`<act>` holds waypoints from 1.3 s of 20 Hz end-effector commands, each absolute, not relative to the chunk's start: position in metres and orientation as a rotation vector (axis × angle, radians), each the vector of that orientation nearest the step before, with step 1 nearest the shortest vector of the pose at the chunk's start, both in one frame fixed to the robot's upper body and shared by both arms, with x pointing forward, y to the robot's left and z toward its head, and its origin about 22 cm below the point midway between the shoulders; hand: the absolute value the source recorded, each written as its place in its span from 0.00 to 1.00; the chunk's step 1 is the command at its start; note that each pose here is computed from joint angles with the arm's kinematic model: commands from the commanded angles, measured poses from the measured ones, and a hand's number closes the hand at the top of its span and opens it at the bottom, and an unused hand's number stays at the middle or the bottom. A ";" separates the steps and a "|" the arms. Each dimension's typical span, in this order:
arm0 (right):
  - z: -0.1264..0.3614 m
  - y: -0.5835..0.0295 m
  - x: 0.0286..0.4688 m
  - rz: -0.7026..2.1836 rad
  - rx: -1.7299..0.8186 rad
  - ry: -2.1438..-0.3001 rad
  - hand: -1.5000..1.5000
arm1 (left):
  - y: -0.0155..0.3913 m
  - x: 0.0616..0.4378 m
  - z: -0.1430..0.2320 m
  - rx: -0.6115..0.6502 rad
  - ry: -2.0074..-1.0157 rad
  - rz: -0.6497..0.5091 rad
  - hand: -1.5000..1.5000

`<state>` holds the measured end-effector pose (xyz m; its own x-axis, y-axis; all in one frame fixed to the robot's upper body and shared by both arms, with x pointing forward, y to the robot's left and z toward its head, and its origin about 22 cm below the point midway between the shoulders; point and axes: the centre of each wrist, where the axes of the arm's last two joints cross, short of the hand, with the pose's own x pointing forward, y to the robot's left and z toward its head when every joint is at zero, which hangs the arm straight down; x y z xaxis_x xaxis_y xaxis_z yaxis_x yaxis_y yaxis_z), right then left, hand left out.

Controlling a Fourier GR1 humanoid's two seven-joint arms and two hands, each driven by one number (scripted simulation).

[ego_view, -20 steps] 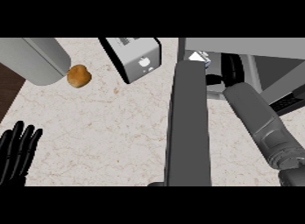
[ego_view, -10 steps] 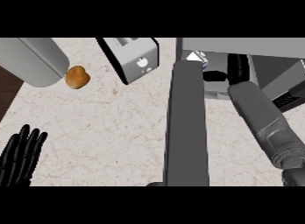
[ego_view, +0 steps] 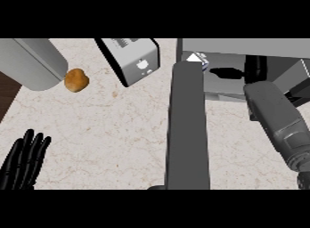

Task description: Pick up the milk, place it into the microwave and close the microwave

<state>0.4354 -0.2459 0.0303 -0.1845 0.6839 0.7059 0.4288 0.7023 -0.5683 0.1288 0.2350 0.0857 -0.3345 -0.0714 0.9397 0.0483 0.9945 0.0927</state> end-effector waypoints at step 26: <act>-0.061 -0.276 0.370 0.137 -0.324 -1.775 0.00 | 0.215 0.114 0.068 -0.010 -1.888 -0.079 0.00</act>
<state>0.3983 -0.2711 -0.0251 -0.2802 0.3188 0.9055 0.1394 0.9468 -0.2902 0.1189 0.2192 0.0788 -0.3153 -0.0454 0.9479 0.0469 0.9969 0.0634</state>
